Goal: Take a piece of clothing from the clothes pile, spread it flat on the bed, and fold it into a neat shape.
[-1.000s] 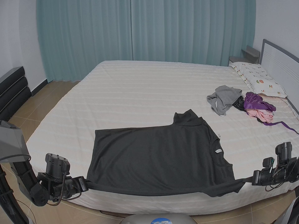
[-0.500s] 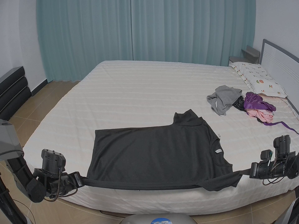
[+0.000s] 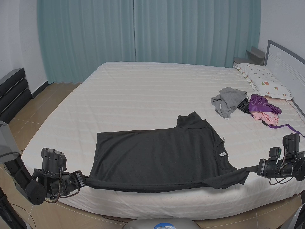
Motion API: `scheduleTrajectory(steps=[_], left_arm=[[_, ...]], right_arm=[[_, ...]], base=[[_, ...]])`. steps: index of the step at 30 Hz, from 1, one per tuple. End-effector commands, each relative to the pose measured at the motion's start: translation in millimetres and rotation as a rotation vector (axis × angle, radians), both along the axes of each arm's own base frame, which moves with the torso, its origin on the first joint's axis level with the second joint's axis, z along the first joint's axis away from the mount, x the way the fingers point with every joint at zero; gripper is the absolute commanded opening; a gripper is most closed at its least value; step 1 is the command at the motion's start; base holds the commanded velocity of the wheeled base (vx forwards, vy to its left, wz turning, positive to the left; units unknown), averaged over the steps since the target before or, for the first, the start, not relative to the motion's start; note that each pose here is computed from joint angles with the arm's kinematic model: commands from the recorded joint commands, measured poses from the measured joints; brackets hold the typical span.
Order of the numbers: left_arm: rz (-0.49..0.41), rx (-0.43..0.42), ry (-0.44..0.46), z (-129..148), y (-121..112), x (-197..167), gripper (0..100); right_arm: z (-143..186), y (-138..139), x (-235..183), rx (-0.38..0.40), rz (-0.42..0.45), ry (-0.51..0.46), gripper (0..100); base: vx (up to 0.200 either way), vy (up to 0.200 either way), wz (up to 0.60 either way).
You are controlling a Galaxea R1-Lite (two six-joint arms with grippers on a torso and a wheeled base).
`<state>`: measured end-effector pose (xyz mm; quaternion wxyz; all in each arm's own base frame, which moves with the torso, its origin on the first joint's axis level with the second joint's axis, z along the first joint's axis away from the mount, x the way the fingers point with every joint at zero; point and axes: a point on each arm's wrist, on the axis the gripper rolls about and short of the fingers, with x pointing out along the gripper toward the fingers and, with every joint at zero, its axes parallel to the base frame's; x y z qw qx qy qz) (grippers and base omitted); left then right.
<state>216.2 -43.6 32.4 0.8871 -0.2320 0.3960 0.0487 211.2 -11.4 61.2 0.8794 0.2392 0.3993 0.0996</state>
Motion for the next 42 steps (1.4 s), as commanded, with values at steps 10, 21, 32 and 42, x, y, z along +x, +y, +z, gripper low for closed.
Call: scheduleTrajectory(steps=[10, 21, 32, 42], left_arm=[[0.007, -0.001, 0.009, -9.2, -2.9, 20.3, 0], [0.022, -0.011, -0.010, -16.1, -6.6, 47.6, 0], [0.045, -0.010, -0.017, -20.0, -3.5, 63.7, 0], [0.045, -0.008, -0.012, -27.4, -5.6, 73.6, 0]], right_arm=[[-3.8, 0.3, 24.4, -0.005, 0.007, 0.004, 0], [-19.0, -0.1, 56.9, 0.003, 0.012, 0.029, 0], [-29.3, 0.4, 85.3, 0.000, 0.020, 0.026, 0], [-35.7, 2.8, 97.6, -0.002, 0.028, 0.027, 0]], base=[[0.000, 0.000, 0.00], [0.000, 0.000, 0.00], [0.000, 0.000, 0.00], [0.000, 0.000, 0.00]])
